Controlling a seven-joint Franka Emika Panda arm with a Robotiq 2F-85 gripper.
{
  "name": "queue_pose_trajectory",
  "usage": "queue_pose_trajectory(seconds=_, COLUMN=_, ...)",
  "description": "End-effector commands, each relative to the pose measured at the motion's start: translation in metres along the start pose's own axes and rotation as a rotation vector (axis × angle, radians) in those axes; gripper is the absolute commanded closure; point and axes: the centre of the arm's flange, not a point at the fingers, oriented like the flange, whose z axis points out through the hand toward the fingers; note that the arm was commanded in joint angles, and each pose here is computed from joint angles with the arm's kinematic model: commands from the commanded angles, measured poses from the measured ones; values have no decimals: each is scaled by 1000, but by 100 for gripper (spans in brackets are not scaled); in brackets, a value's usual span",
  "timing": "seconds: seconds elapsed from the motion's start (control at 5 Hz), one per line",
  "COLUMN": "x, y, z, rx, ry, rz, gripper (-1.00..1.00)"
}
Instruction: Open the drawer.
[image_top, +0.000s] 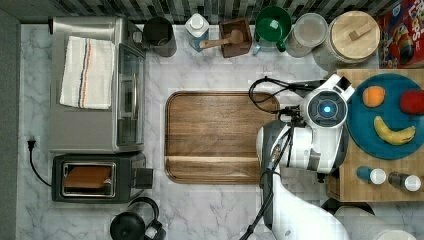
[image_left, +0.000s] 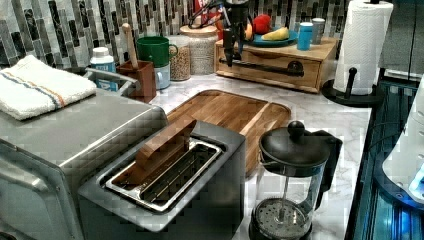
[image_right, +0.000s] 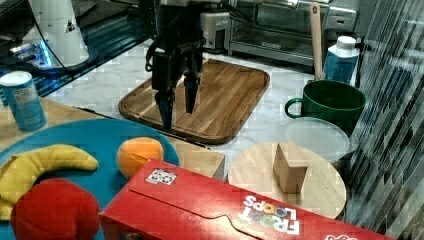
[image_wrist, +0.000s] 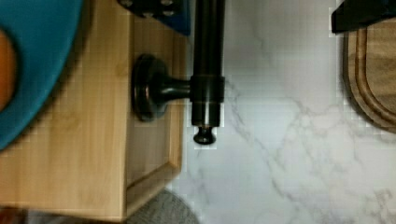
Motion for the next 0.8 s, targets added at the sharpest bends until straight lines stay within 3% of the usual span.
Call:
queue_pose_trajectory(seconds=0.2, x=-21, y=14, z=18, rx=-61, ry=-4, rz=-9, gripper=-100)
queue_pose_trajectory(seconds=0.6, x=-10, y=-4, z=35, rx=-16, ry=-21, rz=1, gripper=-100)
queue_pose_trajectory(seconds=0.8, x=-4, y=-17, z=31, rx=45, ry=-78, rz=-41, gripper=-100)
